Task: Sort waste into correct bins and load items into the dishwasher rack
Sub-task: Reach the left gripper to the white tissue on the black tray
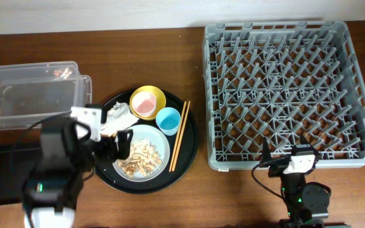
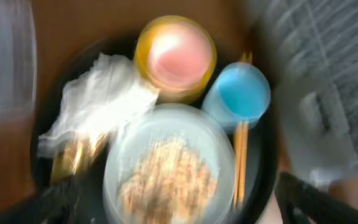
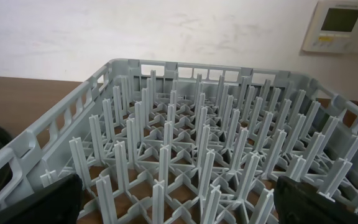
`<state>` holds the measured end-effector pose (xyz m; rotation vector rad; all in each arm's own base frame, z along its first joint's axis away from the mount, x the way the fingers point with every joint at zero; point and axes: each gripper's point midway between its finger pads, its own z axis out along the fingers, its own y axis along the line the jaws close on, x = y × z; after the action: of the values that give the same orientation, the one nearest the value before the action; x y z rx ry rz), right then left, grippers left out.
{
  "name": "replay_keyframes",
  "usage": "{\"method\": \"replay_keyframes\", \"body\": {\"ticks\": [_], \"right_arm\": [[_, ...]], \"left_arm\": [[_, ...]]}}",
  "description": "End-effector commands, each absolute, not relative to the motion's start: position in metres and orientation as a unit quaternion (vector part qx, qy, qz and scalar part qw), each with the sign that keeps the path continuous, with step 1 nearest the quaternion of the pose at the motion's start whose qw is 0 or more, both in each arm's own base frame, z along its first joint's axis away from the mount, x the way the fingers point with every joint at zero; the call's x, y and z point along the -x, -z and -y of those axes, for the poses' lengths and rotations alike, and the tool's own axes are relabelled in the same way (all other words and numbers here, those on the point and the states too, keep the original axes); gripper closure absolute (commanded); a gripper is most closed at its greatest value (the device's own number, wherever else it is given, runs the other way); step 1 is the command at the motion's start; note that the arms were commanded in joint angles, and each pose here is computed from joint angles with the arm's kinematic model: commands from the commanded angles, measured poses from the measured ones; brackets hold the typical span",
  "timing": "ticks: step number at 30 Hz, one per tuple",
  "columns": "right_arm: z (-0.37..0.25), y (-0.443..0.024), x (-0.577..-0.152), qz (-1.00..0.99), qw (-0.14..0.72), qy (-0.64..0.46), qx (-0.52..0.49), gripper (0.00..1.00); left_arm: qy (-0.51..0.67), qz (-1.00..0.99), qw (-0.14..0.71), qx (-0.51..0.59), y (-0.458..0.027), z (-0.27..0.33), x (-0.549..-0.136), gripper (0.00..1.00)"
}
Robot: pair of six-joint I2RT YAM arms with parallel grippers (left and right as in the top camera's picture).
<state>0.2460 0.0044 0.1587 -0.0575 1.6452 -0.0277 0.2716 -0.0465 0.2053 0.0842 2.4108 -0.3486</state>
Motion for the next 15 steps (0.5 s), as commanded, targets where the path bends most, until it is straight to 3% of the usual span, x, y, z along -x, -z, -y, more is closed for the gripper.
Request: {"method": "replay_keyframes", "body": {"ticks": [1,5,9,11,15], "right_arm": [[-0.004,-0.156,-0.246,-0.734,0.679,0.014,0.024,0.02],[-0.004,-0.156,-0.246,-0.734,0.679,0.014,0.024,0.02],[-0.004,-0.156,-0.246,-0.734,0.679,0.013,0.024,0.02],[-0.004,-0.156,-0.246,-0.734,0.679,0.014,0.024,0.02],[-0.004,-0.156,-0.246,-0.734,0.679,0.013,0.024,0.02]], "left_arm": [[0.053,-0.961,0.270,0.027,-0.195,0.014,-0.309,0.01],[0.062,-0.983,0.171,0.030,-0.135,0.018,-0.334,0.01],[0.061,-0.984,0.169,0.008,-0.110,0.019,-0.357,0.01],[0.059,-0.981,0.182,-0.008,-0.105,0.019,-0.369,0.16],[0.060,-0.980,0.176,-0.066,-0.086,0.025,-0.378,0.32]]}}
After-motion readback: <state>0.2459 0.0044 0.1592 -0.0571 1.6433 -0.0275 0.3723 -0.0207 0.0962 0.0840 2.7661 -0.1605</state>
